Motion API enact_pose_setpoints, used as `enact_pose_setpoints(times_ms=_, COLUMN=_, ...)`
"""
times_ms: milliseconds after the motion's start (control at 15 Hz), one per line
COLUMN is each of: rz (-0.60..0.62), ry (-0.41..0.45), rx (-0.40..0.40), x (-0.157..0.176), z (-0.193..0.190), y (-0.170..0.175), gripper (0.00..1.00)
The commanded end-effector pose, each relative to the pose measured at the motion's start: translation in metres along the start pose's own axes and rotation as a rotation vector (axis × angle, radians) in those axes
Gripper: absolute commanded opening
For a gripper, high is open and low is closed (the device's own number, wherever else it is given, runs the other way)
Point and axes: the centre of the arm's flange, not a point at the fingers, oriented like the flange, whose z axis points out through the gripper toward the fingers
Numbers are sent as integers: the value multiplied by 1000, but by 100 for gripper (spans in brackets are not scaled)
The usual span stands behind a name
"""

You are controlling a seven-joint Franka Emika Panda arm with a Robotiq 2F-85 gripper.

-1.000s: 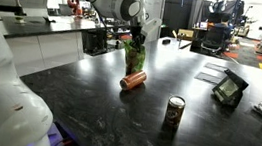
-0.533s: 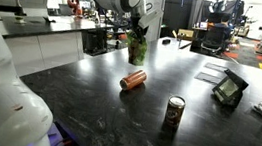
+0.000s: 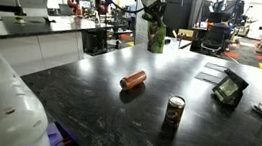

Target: Move the green packet to the right

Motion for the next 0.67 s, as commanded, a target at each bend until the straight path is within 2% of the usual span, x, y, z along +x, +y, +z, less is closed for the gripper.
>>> enact_pose_setpoints(times_ms=0, rz=154, ry=-136, rx=-37, x=-35, z=-22, y=-13, gripper=1)
enact_pose_setpoints(times_ms=267, rz=361, ry=-282, rx=-24, x=-77, z=-9, y=-39, gripper=1)
enact_pose_setpoints(times_ms=600, rz=650, ry=-410, rx=54, x=-124, z=23, y=-83, gripper=1)
